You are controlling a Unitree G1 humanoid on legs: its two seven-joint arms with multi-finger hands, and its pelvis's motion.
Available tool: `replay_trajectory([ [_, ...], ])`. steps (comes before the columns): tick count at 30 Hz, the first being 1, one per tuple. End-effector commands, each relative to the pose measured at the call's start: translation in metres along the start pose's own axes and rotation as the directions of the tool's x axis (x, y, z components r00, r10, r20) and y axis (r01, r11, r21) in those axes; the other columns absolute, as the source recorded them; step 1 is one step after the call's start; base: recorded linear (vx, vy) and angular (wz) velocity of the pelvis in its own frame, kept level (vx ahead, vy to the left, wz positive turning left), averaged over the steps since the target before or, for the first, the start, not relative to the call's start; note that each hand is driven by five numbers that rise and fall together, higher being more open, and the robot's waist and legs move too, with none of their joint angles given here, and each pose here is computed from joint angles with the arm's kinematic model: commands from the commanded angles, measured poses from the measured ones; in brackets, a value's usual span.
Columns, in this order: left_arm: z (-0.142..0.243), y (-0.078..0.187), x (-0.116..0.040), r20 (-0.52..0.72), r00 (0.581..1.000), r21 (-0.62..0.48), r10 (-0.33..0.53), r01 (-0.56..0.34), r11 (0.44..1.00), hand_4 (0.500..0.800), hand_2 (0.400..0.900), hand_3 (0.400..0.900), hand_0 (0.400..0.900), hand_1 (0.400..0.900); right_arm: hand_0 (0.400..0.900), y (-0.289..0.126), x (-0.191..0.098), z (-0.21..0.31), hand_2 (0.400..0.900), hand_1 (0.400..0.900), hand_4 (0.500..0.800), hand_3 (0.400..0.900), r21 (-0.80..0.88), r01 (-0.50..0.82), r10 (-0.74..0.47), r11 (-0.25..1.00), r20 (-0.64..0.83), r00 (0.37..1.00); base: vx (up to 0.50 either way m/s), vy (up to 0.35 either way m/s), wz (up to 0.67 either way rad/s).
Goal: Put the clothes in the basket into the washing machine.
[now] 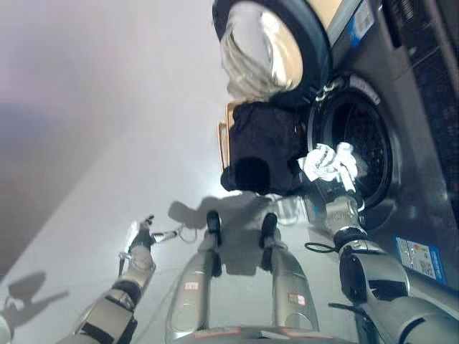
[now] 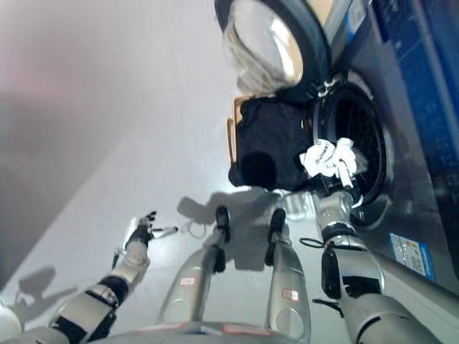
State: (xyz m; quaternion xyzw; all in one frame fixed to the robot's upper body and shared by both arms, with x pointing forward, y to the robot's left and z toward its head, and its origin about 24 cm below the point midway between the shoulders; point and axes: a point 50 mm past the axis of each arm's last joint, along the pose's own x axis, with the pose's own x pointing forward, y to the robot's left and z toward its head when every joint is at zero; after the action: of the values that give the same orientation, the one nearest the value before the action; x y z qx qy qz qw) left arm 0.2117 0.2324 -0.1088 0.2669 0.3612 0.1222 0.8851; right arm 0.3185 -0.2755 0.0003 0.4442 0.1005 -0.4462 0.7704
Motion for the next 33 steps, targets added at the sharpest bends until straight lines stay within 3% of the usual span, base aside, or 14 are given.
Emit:
replay_trajectory([
  [1,-0.066,-0.003,-0.022,-0.211,0.977,0.072,0.002,0.014,0.997,0.800,0.900,0.900,0.900,0.900,0.400,0.004,0.000,0.045,0.400,0.400,0.500,0.400,0.162,-0.047,0.010,0.986,0.223,0.975,0.038,0.030,0.01],
  [5,-0.074,-0.015,-0.030,-0.223,0.974,0.071,-0.028,0.045,0.996,0.800,0.900,0.900,0.900,0.900,0.400,0.020,-0.004,0.083,0.400,0.400,0.500,0.400,0.248,-0.072,-0.019,0.966,0.346,0.938,0.067,0.034,0.05],
  [10,-0.079,-0.023,-0.036,-0.230,0.972,0.075,-0.053,0.072,0.995,0.800,0.900,0.900,0.900,0.900,0.400,0.037,-0.005,0.121,0.400,0.400,0.500,0.400,0.235,-0.102,-0.007,0.967,0.421,0.907,-0.003,-0.007,0.07],
  [12,-0.080,-0.023,-0.036,-0.238,0.970,0.068,-0.053,0.071,0.995,0.800,0.900,0.900,0.900,0.900,0.631,0.041,-0.006,0.129,0.631,0.631,0.639,0.631,0.218,-0.118,0.012,0.969,0.435,0.900,-0.013,-0.054,0.05],
  [13,-0.081,-0.025,-0.037,-0.244,0.968,0.064,-0.059,0.077,0.995,0.800,0.900,0.900,0.900,0.900,0.900,0.041,-0.006,0.127,0.900,0.900,0.800,0.900,0.209,-0.128,0.026,0.969,0.429,0.903,-0.007,-0.056,0.03],
  [15,-0.083,-0.026,-0.039,-0.251,0.966,0.068,-0.067,0.086,0.994,0.800,0.900,0.900,0.900,0.900,0.900,0.040,-0.004,0.126,0.900,0.900,0.800,0.900,0.202,-0.128,0.032,0.971,0.421,0.906,0.044,-0.026,-0.06],
  [16,-0.050,-0.028,-0.024,-0.165,0.984,0.065,-0.063,0.074,0.995,0.800,0.900,0.900,0.900,0.900,0.900,0.045,-0.004,0.114,0.900,0.900,0.800,0.900,0.166,-0.131,0.057,0.978,0.389,0.919,0.074,0.002,-0.13],
  [17,-0.048,-0.032,-0.025,-0.148,0.984,0.054,-0.101,0.110,0.992,0.800,0.900,0.900,0.900,0.900,0.900,0.046,0.000,0.116,0.900,0.900,0.800,0.900,0.175,-0.107,0.038,0.979,0.356,0.934,0.062,-0.003,-0.11],
  [25,-0.050,-0.040,-0.030,-0.157,0.976,0.020,-0.150,0.155,0.988,0.800,0.900,0.900,0.900,0.900,0.900,0.033,0.007,0.130,0.900,0.900,0.800,0.900,0.182,-0.051,-0.012,0.982,0.331,0.944,0.008,-0.018,0.08],
  [31,-0.048,-0.036,-0.027,-0.150,0.977,0.021,-0.150,0.155,0.988,0.800,0.900,0.900,0.900,0.900,0.900,0.014,0.015,0.111,0.900,0.900,0.800,0.900,0.047,-0.001,-0.012,0.999,0.261,0.965,0.006,-0.002,0.01],
  [33,-0.042,-0.034,-0.023,-0.138,0.980,0.020,-0.146,0.150,0.988,0.800,0.900,0.900,0.900,0.900,0.900,0.002,0.018,0.088,0.900,0.900,0.800,0.900,-0.096,0.018,0.001,0.995,0.193,0.981,-0.015,-0.011,-0.06],
])
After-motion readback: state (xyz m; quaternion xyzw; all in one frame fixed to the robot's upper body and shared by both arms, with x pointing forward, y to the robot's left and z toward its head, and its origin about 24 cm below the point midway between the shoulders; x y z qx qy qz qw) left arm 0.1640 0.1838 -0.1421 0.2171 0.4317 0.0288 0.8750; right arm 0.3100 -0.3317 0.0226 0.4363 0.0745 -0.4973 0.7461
